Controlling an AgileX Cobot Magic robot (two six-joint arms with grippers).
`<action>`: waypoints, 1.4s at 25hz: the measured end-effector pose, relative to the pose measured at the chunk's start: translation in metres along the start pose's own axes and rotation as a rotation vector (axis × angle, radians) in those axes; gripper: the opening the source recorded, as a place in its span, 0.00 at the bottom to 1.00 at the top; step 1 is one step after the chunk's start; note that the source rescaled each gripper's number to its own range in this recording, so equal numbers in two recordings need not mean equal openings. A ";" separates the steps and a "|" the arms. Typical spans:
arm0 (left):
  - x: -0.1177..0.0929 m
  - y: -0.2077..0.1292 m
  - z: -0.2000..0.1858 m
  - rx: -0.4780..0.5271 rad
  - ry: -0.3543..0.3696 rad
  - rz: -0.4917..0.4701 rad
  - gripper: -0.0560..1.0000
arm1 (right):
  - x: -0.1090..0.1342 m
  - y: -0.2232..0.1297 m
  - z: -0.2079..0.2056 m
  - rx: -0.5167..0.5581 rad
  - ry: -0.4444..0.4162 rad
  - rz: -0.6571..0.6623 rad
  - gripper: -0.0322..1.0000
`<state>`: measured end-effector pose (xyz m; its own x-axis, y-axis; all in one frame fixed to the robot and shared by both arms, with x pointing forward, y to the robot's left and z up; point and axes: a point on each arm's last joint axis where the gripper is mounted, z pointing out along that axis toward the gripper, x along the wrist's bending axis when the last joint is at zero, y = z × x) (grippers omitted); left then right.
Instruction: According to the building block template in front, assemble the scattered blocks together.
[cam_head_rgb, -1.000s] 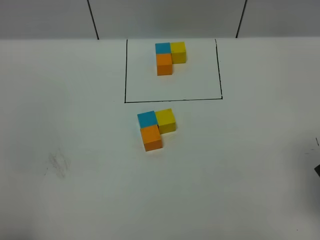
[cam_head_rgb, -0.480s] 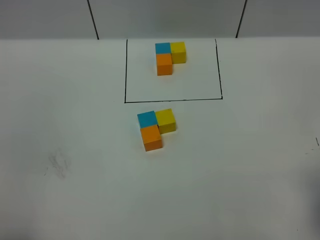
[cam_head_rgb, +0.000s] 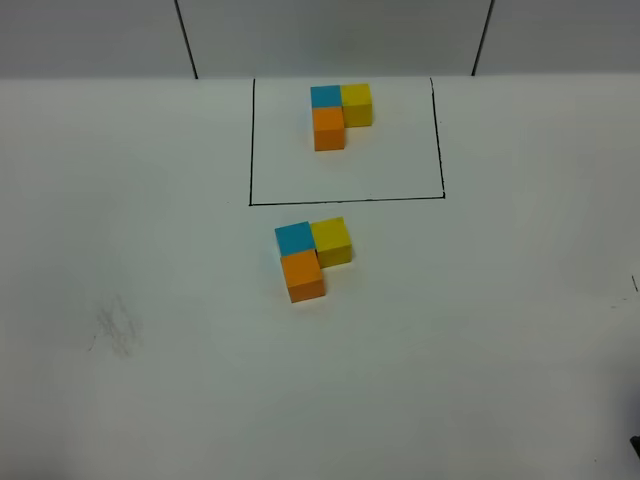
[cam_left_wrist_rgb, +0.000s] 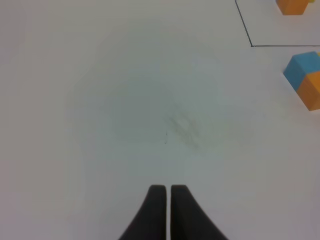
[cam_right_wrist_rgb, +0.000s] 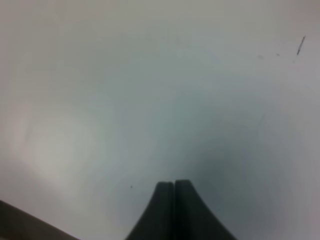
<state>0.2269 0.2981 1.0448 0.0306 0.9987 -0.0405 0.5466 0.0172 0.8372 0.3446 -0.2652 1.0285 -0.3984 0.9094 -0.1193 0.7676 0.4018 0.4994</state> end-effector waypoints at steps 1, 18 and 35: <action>0.000 0.000 0.000 0.000 0.000 0.000 0.06 | 0.000 -0.001 -0.002 -0.012 0.005 -0.003 0.03; 0.000 0.000 0.000 0.000 0.000 0.000 0.06 | 0.006 -0.025 -0.024 0.028 0.067 0.016 0.03; 0.000 0.000 0.000 0.001 0.000 0.000 0.06 | -0.001 -0.044 -0.047 -0.206 -0.048 0.113 0.03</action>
<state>0.2269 0.2981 1.0447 0.0306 0.9987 -0.0405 0.5471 0.0172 0.8369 0.2869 -0.2888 1.0471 -0.2876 0.9535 -0.0905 0.6855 0.2709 0.6758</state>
